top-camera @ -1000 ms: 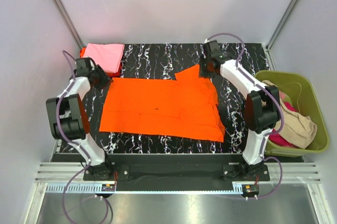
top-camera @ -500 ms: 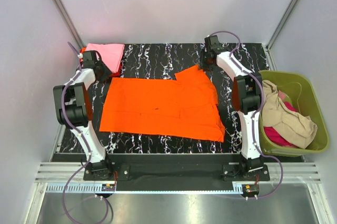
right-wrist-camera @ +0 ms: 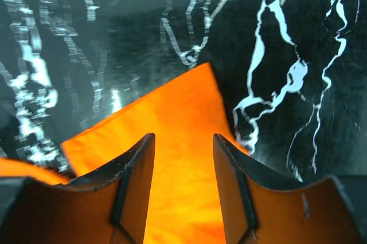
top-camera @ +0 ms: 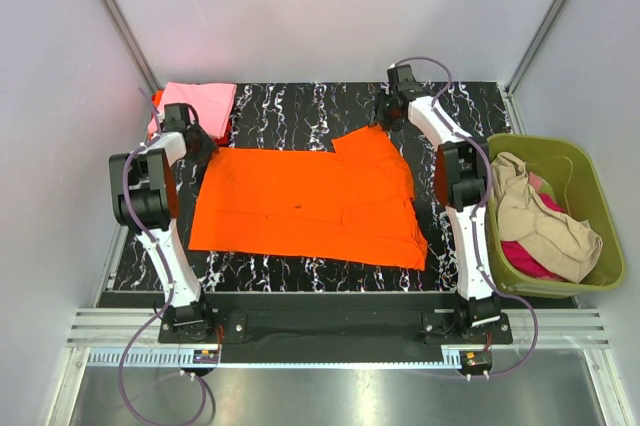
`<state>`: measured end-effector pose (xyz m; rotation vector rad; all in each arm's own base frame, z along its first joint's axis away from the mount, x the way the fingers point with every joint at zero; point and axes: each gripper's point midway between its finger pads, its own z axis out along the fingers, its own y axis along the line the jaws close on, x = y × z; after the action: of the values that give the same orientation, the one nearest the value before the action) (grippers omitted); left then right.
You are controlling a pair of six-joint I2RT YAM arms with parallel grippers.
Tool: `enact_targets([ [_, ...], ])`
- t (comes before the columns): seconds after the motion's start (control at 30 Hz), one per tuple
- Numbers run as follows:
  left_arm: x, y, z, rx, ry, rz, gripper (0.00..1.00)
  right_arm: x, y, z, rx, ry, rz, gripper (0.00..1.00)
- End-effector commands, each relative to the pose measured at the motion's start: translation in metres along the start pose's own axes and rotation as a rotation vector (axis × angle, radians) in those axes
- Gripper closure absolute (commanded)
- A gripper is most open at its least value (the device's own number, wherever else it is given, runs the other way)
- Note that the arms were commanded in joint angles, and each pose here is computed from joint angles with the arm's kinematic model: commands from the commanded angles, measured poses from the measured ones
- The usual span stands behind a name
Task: Fold and stack the t-shirts
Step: Fold the tshirt
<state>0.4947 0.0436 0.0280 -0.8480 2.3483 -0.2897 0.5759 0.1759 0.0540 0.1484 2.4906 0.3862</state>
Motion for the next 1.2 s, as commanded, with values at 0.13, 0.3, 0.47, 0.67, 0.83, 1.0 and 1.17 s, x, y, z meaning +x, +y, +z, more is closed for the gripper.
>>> enact_targets([
  [0.13,-0.021,-0.014,0.002,0.049,-0.041,-0.006,0.67,-0.015,-0.007,0.018,-0.019,-0.018,-0.04,0.44],
  [0.3,-0.022,-0.016,0.002,0.06,-0.039,0.013,0.79,-0.007,-0.018,0.029,0.014,0.012,-0.072,0.43],
  [0.47,-0.023,-0.018,0.003,0.07,-0.033,0.024,0.98,-0.017,-0.023,0.028,0.043,-0.017,-0.112,0.43],
  [0.67,-0.022,-0.02,0.003,0.085,-0.024,0.029,1.0,-0.011,-0.013,0.037,-0.021,0.009,-0.121,0.55],
  [0.83,-0.026,-0.015,-0.007,0.042,-0.044,0.03,0.92,-0.006,-0.012,0.039,-0.035,0.025,-0.122,0.69],
  [1.0,-0.037,-0.014,-0.018,0.027,-0.107,0.031,0.66,-0.006,-0.001,0.034,-0.093,0.033,-0.121,1.0],
  [1.17,-0.035,-0.012,-0.009,0.02,-0.088,0.046,0.65,-0.007,0.001,0.032,-0.097,0.033,-0.113,1.0],
])
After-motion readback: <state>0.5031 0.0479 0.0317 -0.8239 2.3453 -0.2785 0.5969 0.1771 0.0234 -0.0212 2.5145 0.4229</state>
